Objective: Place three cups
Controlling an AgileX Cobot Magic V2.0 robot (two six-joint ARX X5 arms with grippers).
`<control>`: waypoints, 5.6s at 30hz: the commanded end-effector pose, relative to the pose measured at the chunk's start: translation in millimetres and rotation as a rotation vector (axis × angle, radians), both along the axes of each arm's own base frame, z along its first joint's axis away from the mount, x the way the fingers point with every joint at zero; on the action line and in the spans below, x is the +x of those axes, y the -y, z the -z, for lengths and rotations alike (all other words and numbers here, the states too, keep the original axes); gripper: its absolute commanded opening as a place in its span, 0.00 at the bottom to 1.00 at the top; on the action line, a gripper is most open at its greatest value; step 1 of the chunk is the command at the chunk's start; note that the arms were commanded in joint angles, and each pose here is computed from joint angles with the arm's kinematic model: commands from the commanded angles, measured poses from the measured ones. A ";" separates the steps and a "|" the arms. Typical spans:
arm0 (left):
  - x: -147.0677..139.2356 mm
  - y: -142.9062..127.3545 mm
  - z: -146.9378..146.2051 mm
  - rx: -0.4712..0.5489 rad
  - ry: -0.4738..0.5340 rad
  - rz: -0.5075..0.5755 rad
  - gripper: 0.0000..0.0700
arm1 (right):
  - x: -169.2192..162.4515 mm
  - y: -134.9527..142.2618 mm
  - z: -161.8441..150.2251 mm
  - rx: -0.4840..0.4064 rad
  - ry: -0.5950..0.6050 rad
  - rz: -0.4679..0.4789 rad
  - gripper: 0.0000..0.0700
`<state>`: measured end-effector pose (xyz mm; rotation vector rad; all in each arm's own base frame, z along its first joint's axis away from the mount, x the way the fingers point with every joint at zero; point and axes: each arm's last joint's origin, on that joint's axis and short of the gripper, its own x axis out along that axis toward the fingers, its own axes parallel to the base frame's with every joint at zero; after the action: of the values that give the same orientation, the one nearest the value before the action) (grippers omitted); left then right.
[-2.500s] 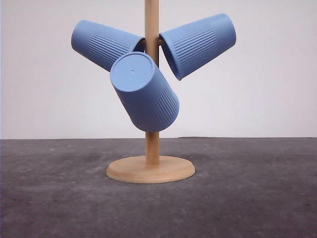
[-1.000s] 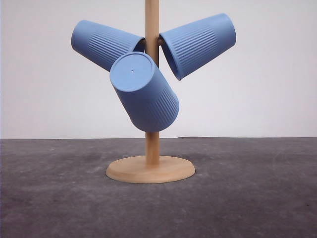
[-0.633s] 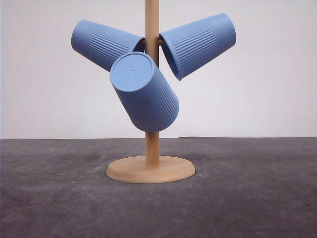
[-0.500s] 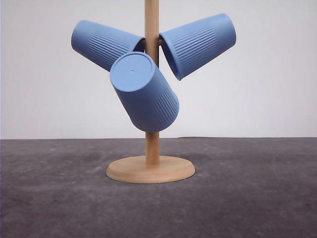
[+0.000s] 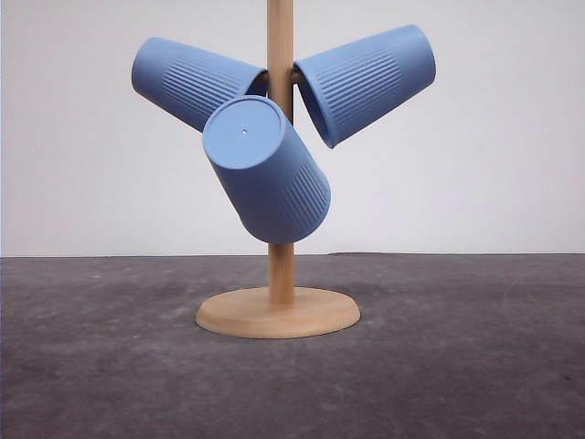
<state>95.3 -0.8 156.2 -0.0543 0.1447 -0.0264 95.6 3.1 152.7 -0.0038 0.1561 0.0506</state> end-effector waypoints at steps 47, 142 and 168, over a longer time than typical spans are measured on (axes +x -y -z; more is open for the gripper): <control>0.8 0.2 3.7 0.007 -0.003 0.003 0.00 | 0.4 0.1 0.4 -0.003 0.008 0.001 0.01; 0.8 0.2 3.7 0.007 -0.003 0.003 0.00 | 0.4 0.1 0.4 -0.003 0.008 0.001 0.01; 0.8 0.2 3.7 0.007 -0.003 0.003 0.00 | 0.4 0.1 0.4 -0.003 0.008 0.001 0.01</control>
<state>95.3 -0.8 156.3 -0.0544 0.1444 -0.0267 95.6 3.1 152.5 -0.0038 0.1565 0.0506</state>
